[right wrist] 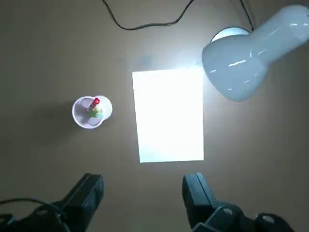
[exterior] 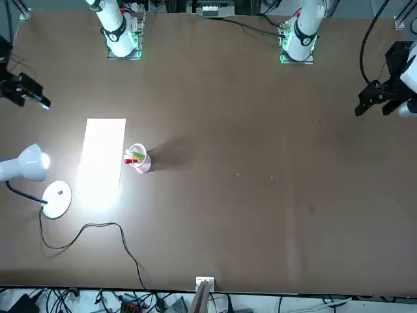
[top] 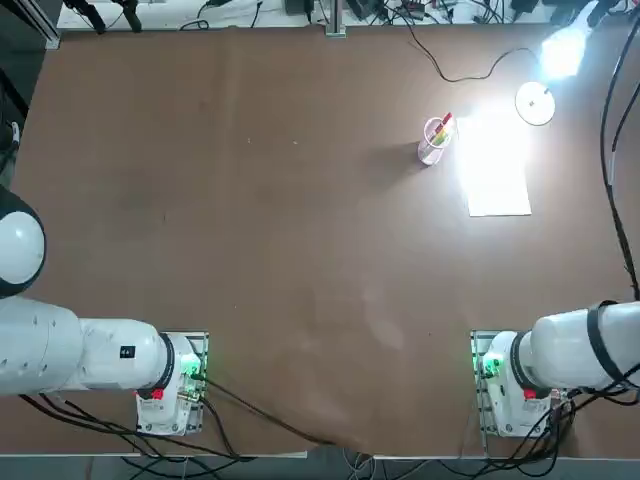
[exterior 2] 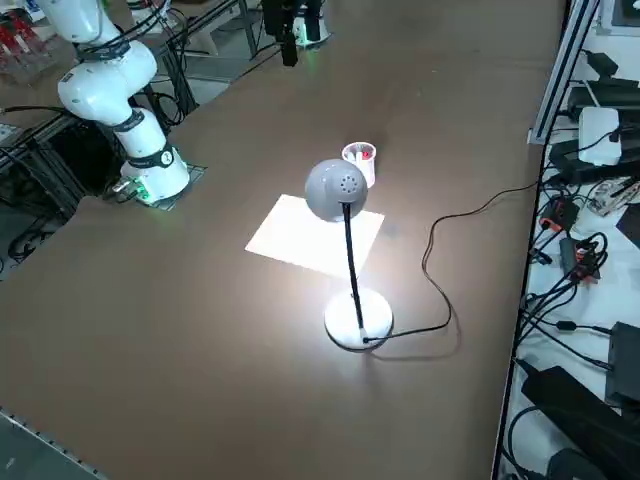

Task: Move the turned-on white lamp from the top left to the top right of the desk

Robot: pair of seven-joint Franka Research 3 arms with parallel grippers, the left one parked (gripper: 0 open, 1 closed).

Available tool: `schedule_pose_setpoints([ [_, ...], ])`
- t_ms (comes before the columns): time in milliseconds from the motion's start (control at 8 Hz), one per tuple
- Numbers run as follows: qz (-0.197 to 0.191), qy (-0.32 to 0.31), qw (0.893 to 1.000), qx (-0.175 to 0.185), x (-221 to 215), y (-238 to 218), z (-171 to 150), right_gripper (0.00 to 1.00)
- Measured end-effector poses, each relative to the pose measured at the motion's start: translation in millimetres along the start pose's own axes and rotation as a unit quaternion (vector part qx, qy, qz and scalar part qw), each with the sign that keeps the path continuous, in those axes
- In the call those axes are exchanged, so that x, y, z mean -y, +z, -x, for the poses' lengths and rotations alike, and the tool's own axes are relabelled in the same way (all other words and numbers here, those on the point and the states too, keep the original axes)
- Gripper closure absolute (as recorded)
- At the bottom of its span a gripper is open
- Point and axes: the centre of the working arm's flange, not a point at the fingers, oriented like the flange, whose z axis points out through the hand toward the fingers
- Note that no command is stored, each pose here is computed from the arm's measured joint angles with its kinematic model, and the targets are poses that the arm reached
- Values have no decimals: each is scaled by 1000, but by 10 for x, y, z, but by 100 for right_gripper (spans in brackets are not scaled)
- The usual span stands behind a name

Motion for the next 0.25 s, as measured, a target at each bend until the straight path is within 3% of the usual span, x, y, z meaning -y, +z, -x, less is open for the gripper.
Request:
schedule_pose_setpoints([
  [250, 1, 1, 1000, -1, 172, -37, 157, 0],
])
